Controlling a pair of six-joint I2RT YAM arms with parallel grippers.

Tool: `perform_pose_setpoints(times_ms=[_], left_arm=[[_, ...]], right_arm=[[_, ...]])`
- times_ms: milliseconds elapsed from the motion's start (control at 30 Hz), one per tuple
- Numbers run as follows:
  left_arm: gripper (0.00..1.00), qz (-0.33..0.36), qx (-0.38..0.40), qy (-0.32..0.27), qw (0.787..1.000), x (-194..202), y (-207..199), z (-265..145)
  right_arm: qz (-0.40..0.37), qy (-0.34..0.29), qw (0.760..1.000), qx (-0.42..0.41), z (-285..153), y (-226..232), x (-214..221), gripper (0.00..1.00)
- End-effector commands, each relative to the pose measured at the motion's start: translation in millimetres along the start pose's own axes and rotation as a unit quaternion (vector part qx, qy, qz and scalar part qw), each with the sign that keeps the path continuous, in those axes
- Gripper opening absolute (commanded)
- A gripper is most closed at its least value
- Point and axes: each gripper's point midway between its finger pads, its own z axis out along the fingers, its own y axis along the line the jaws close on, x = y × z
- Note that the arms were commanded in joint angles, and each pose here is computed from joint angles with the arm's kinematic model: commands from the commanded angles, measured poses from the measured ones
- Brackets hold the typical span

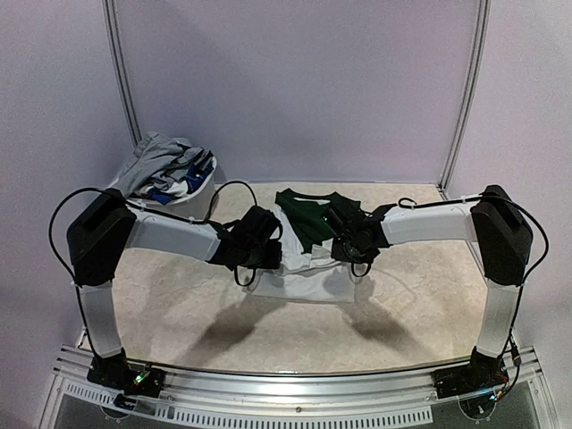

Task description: Fold and stack the mixed laundry pile

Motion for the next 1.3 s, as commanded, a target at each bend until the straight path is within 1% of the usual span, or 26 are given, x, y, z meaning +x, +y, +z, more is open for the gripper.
perform_pose_setpoints(times_ms=[0,33,100,167,233,433,533,600,700,767,867,900,967,1000,1167,1233,1267], left_arm=[[0.09,-0.013,-0.010,-0.008,1.000,-12,8,8],[0.12,-0.015,-0.010,-0.008,1.000,-13,9,8],[0.13,-0.016,-0.011,-0.008,1.000,-16,9,10],[0.14,-0.018,-0.011,-0.009,1.000,-19,10,11],[0.16,-0.020,-0.013,-0.008,1.000,-21,11,12],[0.18,-0.031,-0.026,-0.017,0.999,-40,23,3],[0.20,-0.038,-0.036,-0.036,0.998,-56,36,-16],[0.23,-0.040,-0.042,-0.054,0.997,-65,46,-34],[0.29,-0.041,-0.053,-0.070,0.995,-68,60,-52],[0.30,-0.043,-0.051,-0.075,0.995,-66,64,-59],[0.31,-0.046,-0.043,-0.071,0.995,-56,67,-63],[0.35,-0.048,-0.041,-0.071,0.995,-54,68,-65],[0.39,-0.051,-0.040,-0.077,0.995,-50,72,-70],[0.45,-0.052,-0.044,-0.078,0.995,-45,76,-72],[0.66,-0.053,-0.053,-0.095,0.993,-42,89,-87],[0.72,-0.053,-0.054,-0.102,0.992,-42,92,-94],[0.73,-0.054,-0.055,-0.104,0.992,-42,93,-96]], right_arm=[[0.004,-0.004,1.000,0.010,-1,0,-9,0.14],[0.004,-0.005,1.000,0.010,-2,0,-11,0.15],[0.004,-0.007,1.000,0.011,-3,0,-17,0.19],[0.006,-0.008,1.000,0.012,-4,0,-24,0.27],[0.007,-0.007,1.000,0.011,-6,0,-29,0.32],[0.008,-0.023,1.000,0.009,-23,-1,-51,0.33],[-0.007,-0.021,0.999,-0.041,-41,14,-55,0.33],[-0.041,-0.018,0.996,-0.076,-53,27,-49,0.32],[-0.077,-0.007,0.990,-0.117,-70,48,-30,0.32],[-0.104,-0.003,0.982,-0.158,-84,72,-12,0.32],[-0.129,0.021,0.970,-0.205,-92,100,17,0.31],[-0.136,0.034,0.966,-0.219,-91,110,28,0.30],[-0.144,0.051,0.962,-0.227,-87,121,44,0.29],[-0.146,0.058,0.960,-0.234,-87,127,49,0.28],[-0.156,0.091,0.955,-0.237,-69,141,81,0.28],[-0.154,0.099,0.955,-0.233,-63,141,88,0.28],[-0.154,0.101,0.956,-0.227,-57,139,90,0.28]])
